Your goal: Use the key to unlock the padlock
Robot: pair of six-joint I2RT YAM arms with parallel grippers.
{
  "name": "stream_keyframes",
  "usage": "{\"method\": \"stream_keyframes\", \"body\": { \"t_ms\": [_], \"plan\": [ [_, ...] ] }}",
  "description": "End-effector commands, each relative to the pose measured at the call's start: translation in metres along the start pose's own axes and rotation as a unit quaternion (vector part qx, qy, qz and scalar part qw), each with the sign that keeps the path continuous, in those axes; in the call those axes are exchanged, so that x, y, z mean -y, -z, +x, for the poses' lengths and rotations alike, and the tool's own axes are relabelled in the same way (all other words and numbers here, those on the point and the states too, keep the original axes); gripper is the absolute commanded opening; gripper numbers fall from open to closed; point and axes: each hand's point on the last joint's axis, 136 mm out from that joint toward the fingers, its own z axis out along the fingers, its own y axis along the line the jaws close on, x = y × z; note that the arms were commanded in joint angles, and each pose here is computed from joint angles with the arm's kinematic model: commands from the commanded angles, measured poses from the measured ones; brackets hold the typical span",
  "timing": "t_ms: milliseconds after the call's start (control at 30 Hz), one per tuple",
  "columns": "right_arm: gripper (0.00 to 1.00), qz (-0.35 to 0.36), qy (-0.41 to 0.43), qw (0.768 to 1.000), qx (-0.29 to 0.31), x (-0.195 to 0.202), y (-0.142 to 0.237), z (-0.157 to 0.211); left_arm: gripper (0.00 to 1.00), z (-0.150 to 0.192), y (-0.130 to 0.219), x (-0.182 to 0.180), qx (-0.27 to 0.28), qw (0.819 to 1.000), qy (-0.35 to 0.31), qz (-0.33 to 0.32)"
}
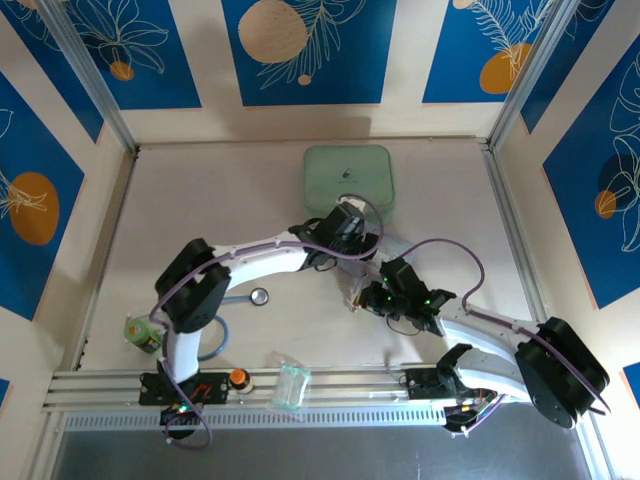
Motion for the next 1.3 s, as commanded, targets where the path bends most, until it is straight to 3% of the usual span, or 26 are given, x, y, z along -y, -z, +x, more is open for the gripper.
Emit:
{"method": "stream_keyframes", "body": {
  "t_ms": [0, 133, 400, 600, 767, 933, 1133, 1200, 1267],
  "plan": [
    [0.0, 0.163, -0.107, 0.973, -0.127, 0.096, 0.009, 0.074, 0.83, 0.014, -0.022, -0.014, -0.037, 0.998, -0.035, -0.046],
    [0.0, 0.169, -0.134, 0.97, -0.113, 0.102, 0.01, 0.074, 0.66, 0.048, -0.029, -0.018, -0.082, 0.995, -0.033, -0.053],
    [0.0, 0.132, -0.185, 0.972, -0.064, 0.104, 0.013, 0.065, 0.57, 0.118, 0.001, -0.071, -0.169, 0.97, 0.014, -0.171],
    [0.0, 0.155, -0.203, 0.965, -0.059, 0.109, 0.013, 0.063, 0.49, 0.151, 0.018, -0.084, -0.193, 0.962, 0.061, -0.181],
    [0.0, 0.142, -0.258, 0.956, -0.015, 0.116, 0.016, 0.06, 0.45, 0.168, 0.029, -0.083, -0.194, 0.963, 0.107, -0.156],
    [0.0, 0.12, -0.314, 0.942, 0.026, 0.126, 0.023, 0.059, 0.44, 0.164, 0.03, -0.077, -0.189, 0.966, 0.11, -0.139],
    [0.0, 0.092, -0.327, 0.939, 0.049, 0.124, 0.023, 0.048, 0.48, 0.12, 0.049, -0.061, -0.145, 0.979, 0.1, -0.107],
    [0.0, 0.095, -0.323, 0.94, 0.054, 0.122, 0.026, 0.042, 0.55, 0.102, 0.056, -0.06, -0.117, 0.984, 0.092, -0.103],
    [0.0, 0.089, -0.316, 0.942, 0.064, 0.114, 0.03, 0.03, 0.68, 0.086, 0.054, -0.055, -0.085, 0.989, 0.078, -0.089]
  ]
}}
